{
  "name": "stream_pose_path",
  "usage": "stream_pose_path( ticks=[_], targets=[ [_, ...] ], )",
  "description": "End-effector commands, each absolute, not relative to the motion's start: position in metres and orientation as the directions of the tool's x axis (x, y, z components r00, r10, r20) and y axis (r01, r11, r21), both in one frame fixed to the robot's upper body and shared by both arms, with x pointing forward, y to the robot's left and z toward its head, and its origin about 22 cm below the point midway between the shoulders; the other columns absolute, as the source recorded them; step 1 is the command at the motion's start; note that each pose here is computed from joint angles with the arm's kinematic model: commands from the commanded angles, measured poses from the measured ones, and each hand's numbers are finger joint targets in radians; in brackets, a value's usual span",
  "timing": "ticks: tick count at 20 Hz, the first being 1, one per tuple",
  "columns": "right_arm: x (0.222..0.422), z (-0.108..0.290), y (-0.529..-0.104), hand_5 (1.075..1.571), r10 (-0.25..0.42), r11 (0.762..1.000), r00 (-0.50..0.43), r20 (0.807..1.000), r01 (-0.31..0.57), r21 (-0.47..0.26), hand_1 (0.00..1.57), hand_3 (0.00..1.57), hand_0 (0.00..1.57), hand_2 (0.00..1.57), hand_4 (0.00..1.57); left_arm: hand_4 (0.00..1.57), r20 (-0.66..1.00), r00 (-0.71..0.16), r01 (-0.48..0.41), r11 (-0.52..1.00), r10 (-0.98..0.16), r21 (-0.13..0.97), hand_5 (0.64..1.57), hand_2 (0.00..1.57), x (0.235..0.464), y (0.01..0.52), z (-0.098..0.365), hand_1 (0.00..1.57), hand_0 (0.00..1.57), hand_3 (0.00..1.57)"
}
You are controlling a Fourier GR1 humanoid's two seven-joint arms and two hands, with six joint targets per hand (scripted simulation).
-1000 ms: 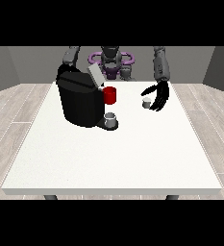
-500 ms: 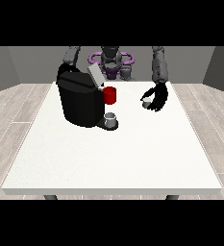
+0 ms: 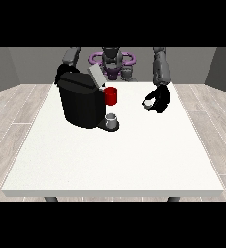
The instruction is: Insert the coffee pod into the coffee machine and close the lid
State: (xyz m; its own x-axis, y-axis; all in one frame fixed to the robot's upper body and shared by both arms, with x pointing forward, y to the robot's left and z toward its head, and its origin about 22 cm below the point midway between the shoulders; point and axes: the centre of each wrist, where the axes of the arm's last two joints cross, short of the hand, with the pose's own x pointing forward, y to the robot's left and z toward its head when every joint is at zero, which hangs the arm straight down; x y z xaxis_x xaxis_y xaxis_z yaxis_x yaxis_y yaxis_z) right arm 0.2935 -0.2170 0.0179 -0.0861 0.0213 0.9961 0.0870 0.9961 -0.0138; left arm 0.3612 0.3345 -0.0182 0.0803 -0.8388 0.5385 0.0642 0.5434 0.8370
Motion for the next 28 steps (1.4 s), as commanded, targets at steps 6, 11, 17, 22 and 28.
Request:
stream_pose_path(
  ticks=[6, 11, 17, 22, 28],
  targets=[
    [0.3, 0.005, -0.211, 1.571, 0.013, 0.988, -0.055, 0.998, 0.153, -0.005, 0.0, 0.0, 0.0, 0.0, 0.43, 0.61, 0.534, -0.084, 0.117, 0.524, -0.841, 0.844, 1.571, 1.47, 0.385, 0.308, 0.007, 1.47, 1.47, 1.41],
    [0.289, -0.02, -0.234, 1.571, 0.015, 0.99, 0.062, 0.998, 0.139, -0.024, 0.0, 0.0, 0.0, 0.0, 0.46, 0.59, 0.553, -0.134, 0.15, 0.535, -0.822, 0.831, 1.571, 1.4, 0.406, 0.296, 0.046, 1.34, 1.34, 1.36],
    [0.301, -0.014, -0.218, 1.571, 0.001, 0.992, 0.051, 0.999, 0.126, -0.008, 0.0, 0.0, 0.0, 0.0, 0.51, 0.57, 0.563, -0.212, 0.195, 0.53, -0.799, 0.825, 1.571, 1.32, 0.417, 0.277, 0.07, 1.23, 1.23, 1.29],
    [0.309, 0.015, -0.2, 1.571, 0.006, 0.998, -0.012, 1.0, 0.055, -0.005, 0.0, 0.0, 0.0, 0.0, 0.49, 0.56, 0.547, -0.206, 0.118, 0.535, -0.811, 0.837, 1.571, 1.33, 0.429, 0.294, 0.103, 1.25, 1.25, 1.29],
    [0.303, -0.002, -0.209, 1.571, -0.007, 0.998, -0.057, 0.998, 0.06, 0.01, 0.0, 0.0, 0.0, 0.0, 0.5, 0.54, 0.527, -0.234, 0.014, 0.539, -0.817, 0.842, 1.571, 1.33, 0.443, 0.288, 0.161, 1.26, 1.26, 1.28]
  ],
)
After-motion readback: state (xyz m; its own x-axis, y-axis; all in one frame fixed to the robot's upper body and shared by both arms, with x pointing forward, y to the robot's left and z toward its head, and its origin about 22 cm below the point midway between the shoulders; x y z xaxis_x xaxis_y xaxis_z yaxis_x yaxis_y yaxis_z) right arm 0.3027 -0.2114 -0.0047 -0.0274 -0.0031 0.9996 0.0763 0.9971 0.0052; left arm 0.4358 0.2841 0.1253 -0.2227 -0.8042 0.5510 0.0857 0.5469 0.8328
